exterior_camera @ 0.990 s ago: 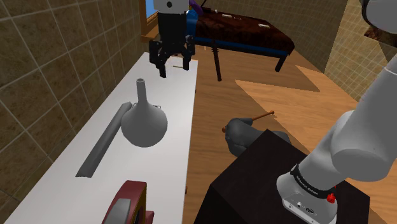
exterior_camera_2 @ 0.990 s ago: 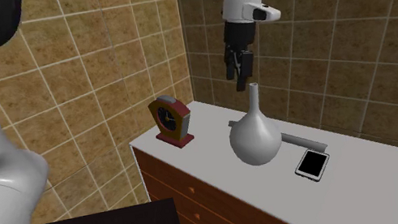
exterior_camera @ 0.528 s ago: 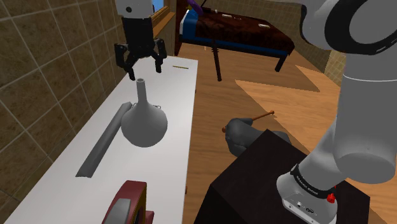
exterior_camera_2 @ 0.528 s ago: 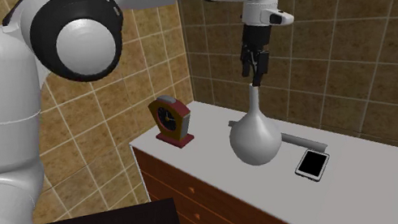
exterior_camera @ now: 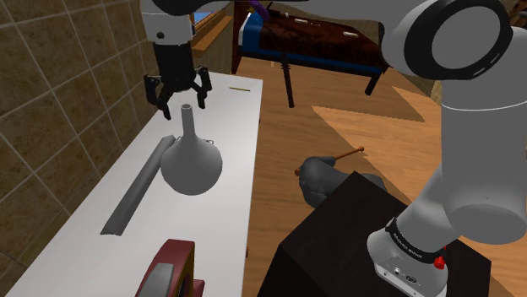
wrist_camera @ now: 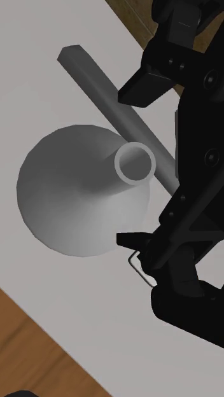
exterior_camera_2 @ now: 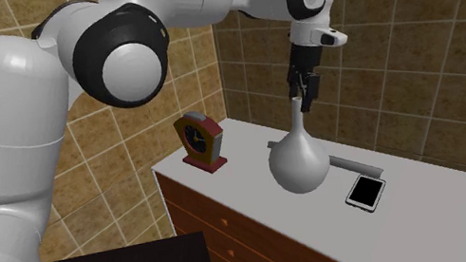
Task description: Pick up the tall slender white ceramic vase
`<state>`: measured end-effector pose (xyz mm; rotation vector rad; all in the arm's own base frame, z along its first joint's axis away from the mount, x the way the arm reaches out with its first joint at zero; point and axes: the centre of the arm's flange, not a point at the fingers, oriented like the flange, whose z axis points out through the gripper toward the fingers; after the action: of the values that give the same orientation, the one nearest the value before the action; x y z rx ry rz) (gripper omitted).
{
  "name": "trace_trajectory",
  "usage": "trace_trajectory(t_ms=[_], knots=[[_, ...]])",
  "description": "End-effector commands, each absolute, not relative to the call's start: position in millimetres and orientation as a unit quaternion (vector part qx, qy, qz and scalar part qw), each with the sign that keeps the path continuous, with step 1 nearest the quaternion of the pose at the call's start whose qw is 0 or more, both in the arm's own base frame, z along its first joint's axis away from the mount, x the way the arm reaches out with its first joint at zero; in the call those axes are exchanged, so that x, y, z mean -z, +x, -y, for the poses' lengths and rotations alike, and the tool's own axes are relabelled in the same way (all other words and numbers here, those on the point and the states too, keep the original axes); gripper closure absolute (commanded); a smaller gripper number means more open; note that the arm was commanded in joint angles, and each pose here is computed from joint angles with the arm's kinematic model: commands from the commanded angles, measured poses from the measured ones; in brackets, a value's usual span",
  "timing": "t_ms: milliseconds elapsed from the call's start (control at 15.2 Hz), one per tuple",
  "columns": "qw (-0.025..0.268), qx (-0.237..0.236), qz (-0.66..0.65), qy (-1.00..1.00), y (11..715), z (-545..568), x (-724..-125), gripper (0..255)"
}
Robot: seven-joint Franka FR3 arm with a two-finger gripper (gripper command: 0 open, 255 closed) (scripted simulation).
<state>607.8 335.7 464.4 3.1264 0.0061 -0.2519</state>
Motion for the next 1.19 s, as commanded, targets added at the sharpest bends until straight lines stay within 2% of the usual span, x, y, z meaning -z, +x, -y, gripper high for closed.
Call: trace_trajectory(t_ms=[0,132,198,792,1122], knots=[[0.002,0.080,-0.002,0.997,607.4,-334.4,-456.3,0],[0.002,0.080,-0.002,0.997,607.4,-334.4,-456.3,0],[0.002,0.080,-0.002,0.997,607.1,-334.6,-456.2,255],[0.002,0.080,-0.002,0.997,607.4,-334.4,-456.3,255],[0.002,0.080,-0.002,0.997,607.4,-334.4,-482.7,255]])
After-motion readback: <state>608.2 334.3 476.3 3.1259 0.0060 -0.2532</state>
